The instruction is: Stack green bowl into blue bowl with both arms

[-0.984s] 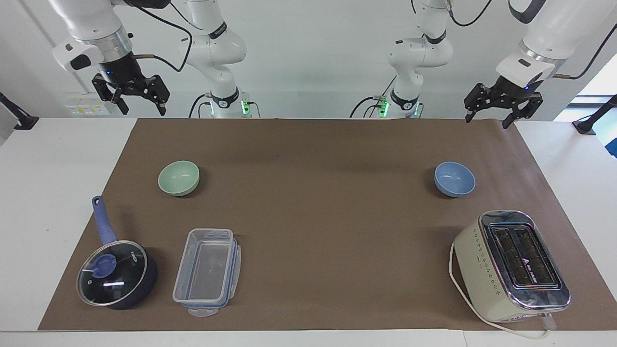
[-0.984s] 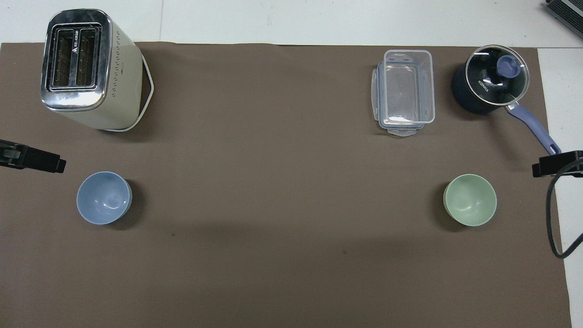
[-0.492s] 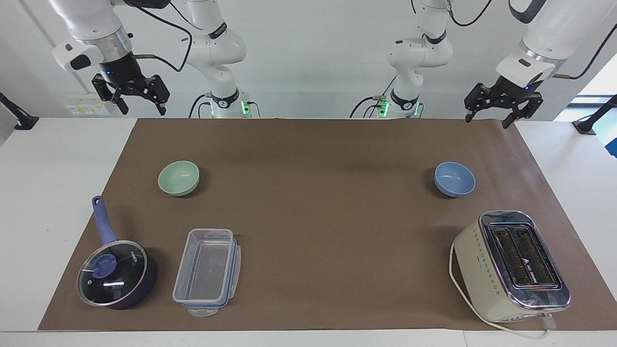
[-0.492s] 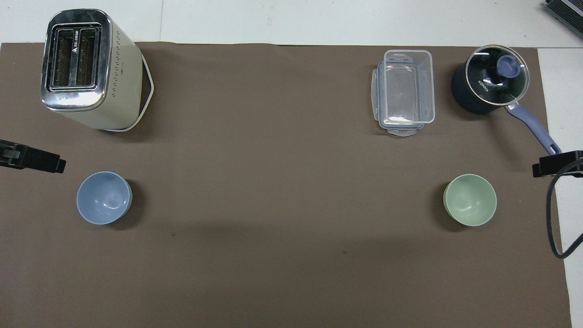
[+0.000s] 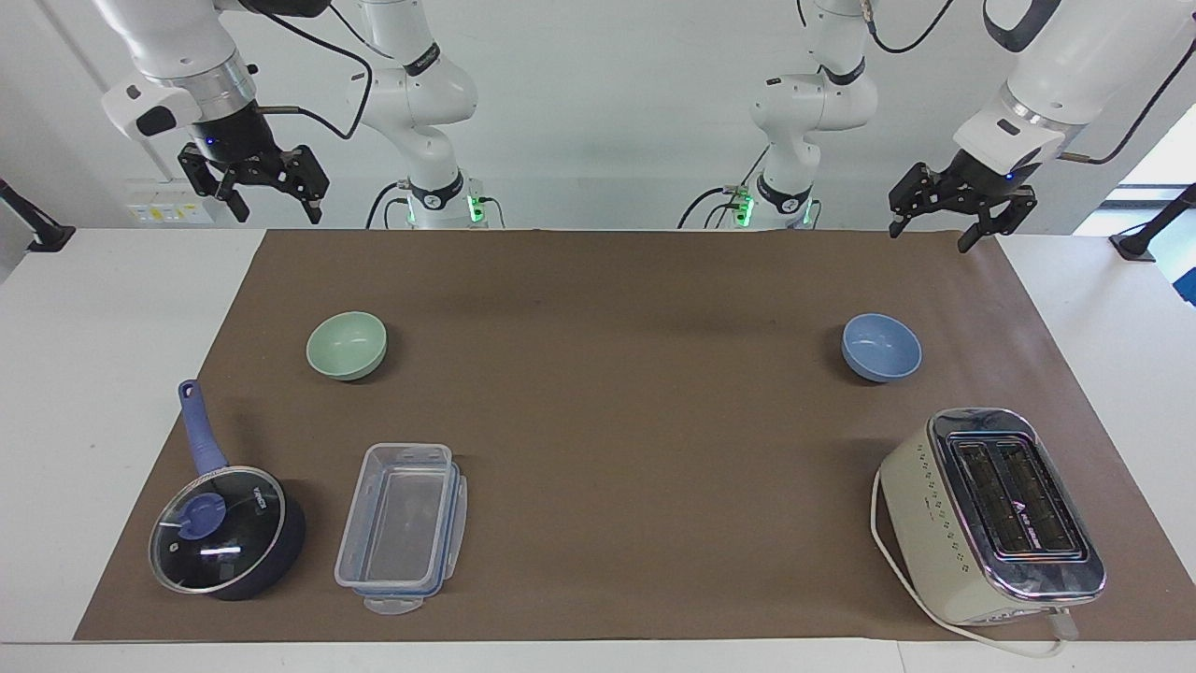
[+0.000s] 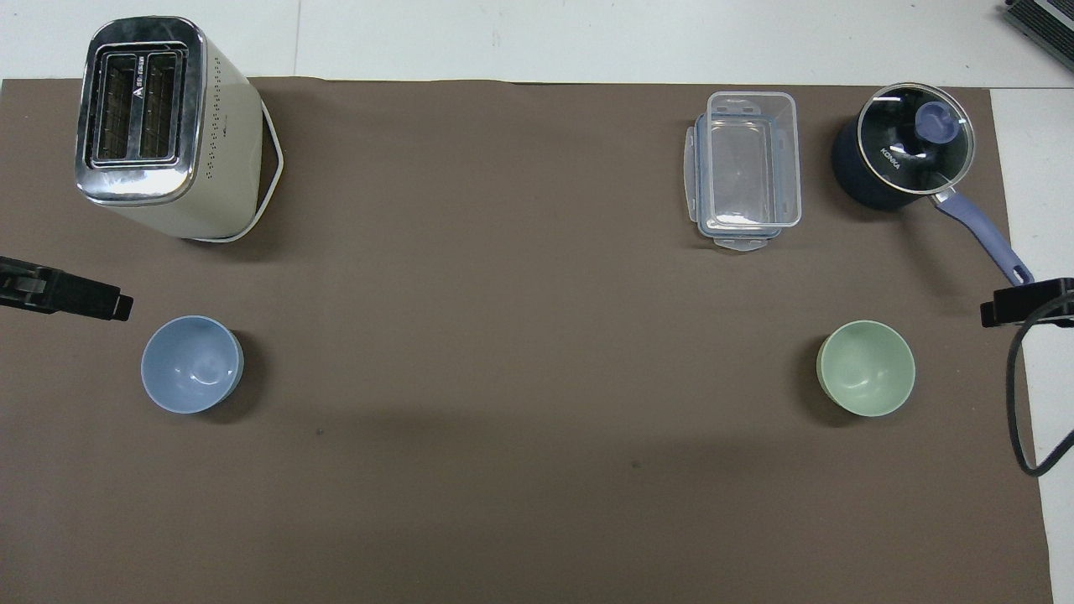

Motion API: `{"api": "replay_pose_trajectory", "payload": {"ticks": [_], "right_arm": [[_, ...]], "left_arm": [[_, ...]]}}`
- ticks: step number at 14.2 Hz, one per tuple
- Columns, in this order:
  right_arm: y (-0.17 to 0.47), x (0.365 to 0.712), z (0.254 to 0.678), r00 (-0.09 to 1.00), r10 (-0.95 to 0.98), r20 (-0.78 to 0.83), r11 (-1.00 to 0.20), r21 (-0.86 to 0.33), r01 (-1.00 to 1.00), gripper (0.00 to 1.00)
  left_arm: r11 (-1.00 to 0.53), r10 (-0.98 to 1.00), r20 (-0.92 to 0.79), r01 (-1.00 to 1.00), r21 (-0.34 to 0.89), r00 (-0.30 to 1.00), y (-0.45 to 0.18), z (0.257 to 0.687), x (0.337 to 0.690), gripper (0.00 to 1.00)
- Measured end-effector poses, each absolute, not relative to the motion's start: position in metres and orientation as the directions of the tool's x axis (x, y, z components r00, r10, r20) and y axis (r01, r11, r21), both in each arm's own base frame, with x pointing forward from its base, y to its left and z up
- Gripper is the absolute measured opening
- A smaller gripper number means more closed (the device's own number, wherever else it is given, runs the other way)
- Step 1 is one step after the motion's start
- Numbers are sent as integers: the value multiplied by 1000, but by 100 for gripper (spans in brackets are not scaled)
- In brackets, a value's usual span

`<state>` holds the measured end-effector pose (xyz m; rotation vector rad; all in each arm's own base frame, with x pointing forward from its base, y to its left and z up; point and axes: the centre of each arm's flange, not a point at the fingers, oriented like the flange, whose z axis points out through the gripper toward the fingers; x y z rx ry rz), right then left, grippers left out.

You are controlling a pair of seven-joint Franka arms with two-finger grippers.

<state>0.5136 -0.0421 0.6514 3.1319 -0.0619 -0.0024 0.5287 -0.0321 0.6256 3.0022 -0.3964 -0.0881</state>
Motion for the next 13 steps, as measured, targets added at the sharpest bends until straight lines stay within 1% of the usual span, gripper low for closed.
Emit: {"api": "replay_pose_trajectory", "payload": {"ticks": [4, 8, 13], "right_arm": [[-42, 514, 651, 999, -40, -2, -999, 9, -40, 100], [-43, 513, 651, 999, -42, -3, -999, 9, -42, 100], [-43, 513, 651, 999, -42, -4, -999, 9, -42, 100]], "left_arm": [[-948, -275, -70, -259, 186, 959, 9, 583, 529, 100], [-950, -265, -41, -253, 184, 964, 38, 532, 531, 100], [-946, -261, 0, -256, 197, 965, 84, 479, 522, 100]]}}
